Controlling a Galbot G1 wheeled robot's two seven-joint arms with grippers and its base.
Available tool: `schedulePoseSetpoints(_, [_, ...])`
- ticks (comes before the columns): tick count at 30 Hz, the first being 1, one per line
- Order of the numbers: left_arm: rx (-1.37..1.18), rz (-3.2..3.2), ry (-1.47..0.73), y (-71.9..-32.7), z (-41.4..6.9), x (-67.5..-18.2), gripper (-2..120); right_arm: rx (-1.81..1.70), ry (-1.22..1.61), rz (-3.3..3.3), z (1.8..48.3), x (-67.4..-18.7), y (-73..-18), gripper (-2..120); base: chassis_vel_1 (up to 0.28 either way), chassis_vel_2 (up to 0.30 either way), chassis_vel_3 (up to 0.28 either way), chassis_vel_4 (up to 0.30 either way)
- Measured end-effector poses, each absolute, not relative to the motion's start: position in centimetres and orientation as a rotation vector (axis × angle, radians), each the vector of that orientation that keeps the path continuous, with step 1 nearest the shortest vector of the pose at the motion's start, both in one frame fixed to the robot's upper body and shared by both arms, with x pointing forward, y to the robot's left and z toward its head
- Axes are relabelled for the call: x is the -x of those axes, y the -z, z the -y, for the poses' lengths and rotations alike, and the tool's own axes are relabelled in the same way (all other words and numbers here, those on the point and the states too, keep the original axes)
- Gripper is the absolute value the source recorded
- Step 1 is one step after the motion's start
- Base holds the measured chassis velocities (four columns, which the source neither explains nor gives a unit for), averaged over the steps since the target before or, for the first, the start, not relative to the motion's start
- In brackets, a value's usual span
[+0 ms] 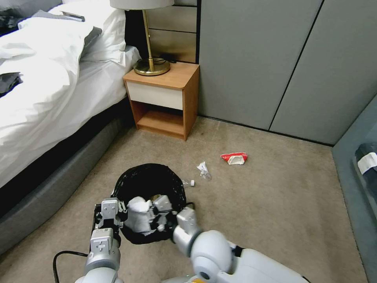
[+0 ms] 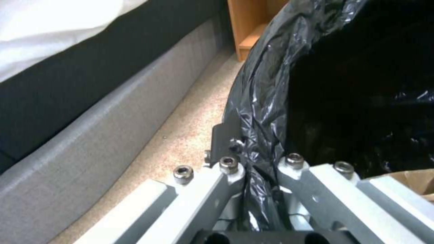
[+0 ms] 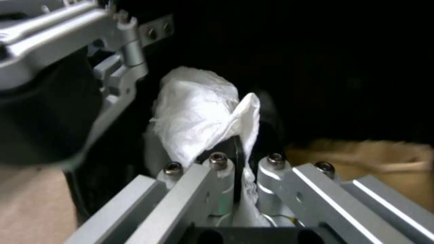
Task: Pick up the trash bin, then pick up the garbage from the floor and place it into the trash bin.
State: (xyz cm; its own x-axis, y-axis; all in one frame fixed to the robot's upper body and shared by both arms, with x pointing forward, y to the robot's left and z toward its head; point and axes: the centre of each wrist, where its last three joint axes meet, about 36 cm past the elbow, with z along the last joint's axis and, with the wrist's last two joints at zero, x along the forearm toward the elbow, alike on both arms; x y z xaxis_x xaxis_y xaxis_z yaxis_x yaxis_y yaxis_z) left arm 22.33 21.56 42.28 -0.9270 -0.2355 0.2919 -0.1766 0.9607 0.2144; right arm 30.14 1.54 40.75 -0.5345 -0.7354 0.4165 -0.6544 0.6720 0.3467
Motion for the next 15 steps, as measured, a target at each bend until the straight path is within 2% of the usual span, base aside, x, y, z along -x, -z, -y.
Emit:
schedulePoseSetpoints(9, [-0.29, 2.786, 0.264, -41.95, -21.33, -22.22, 0, -0.969, 0.207, 2.256, -3.06, -30.55, -41.22, 1, 0.0, 0.0, 0.0, 0.0])
schedulePoseSetpoints(12, [-0.288, 2.786, 0.265, -41.92, -21.3, -22.22, 0, -0.961, 0.201, 2.251, -2.99, -30.49, -41.31, 9, 0.0, 0.0, 0.0, 0.0])
schedulePoseSetpoints(14, [-0.286, 2.787, 0.267, -41.93, -21.3, -22.24, 0, -0.95, 0.192, 2.259, -2.84, -30.72, -41.68, 20, 0.0, 0.0, 0.0, 0.0])
schedulePoseSetpoints(15, [-0.286, 2.787, 0.267, -41.93, -21.3, -22.24, 0, -0.95, 0.192, 2.259, -2.84, -30.72, -41.68, 20, 0.0, 0.0, 0.0, 0.0])
